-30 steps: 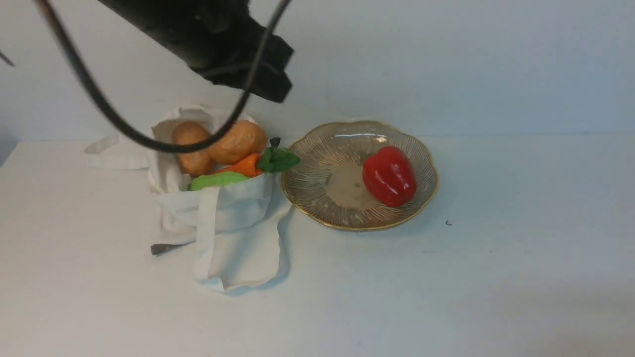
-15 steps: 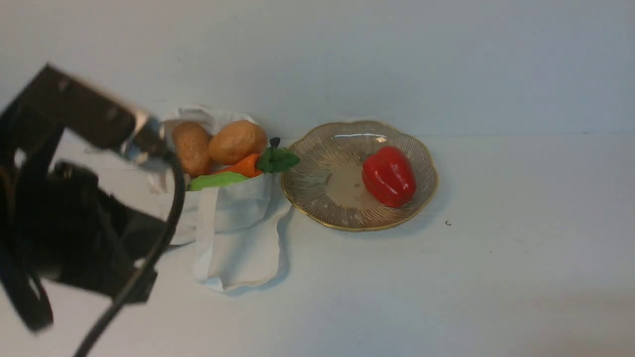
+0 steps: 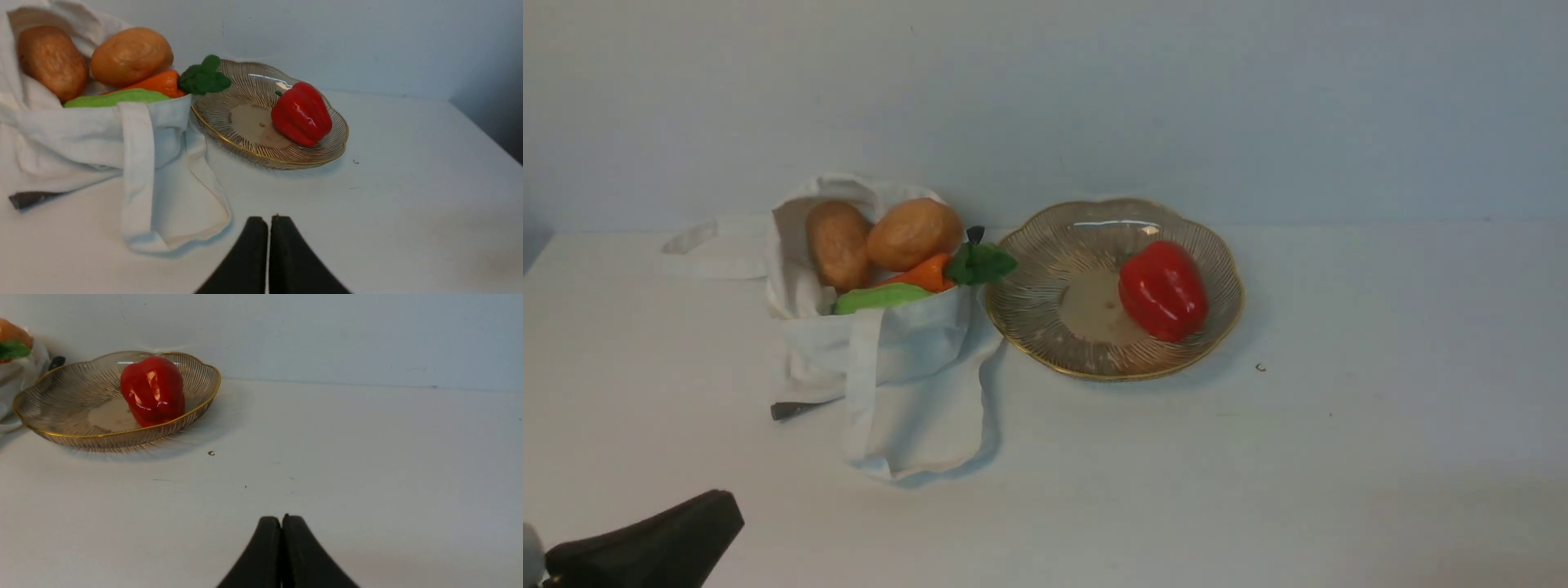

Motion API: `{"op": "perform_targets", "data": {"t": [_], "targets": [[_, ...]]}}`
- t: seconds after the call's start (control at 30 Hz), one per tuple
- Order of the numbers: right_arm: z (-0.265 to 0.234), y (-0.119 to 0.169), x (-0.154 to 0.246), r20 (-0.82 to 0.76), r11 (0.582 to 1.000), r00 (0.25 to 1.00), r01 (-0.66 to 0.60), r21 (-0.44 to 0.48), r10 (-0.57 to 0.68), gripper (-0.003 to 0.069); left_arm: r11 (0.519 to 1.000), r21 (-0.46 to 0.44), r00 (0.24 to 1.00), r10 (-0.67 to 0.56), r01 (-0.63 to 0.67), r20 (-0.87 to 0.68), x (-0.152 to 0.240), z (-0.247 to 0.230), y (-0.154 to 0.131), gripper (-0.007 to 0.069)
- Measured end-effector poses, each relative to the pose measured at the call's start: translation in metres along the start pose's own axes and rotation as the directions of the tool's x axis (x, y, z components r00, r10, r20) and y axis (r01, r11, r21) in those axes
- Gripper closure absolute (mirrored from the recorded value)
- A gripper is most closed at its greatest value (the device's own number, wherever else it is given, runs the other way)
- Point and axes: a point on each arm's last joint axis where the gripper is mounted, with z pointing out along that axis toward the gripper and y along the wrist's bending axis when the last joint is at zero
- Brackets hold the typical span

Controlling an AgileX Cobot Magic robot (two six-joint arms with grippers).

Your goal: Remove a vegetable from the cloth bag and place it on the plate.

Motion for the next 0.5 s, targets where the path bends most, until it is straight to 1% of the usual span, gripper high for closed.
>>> {"op": "perform_targets", "data": {"t": [0.13, 0.37, 0.43, 0.5], "targets": [[0.000, 0.000, 0.000, 0.000, 1.000, 1.000, 0.000, 0.000, 0.000, 0.0673, 0.999, -0.032, 1.000, -0.004, 0.004, 0.009, 0.012, -0.001, 0.008, 0.0630], [0.000, 0.000, 0.000, 0.000, 1.000, 1.000, 0.000, 0.000, 0.000, 0.0673, 0.993, -0.084, 0.996, 0.084, -0.083, 0.005, 0.023, 0.001, 0.017, 0.0630], [0.000, 0.000, 0.000, 0.000, 1.000, 1.000, 0.000, 0.000, 0.000, 0.0673, 0.986, -0.092, 0.990, 0.141, -0.141, -0.012, 0.032, 0.000, 0.022, 0.0630], [0.000, 0.000, 0.000, 0.000, 1.000, 1.000, -0.001, 0.000, 0.001, 0.0673, 0.968, -0.089, 0.972, 0.233, -0.233, -0.013, 0.037, -0.003, 0.023, 0.0630]]}}
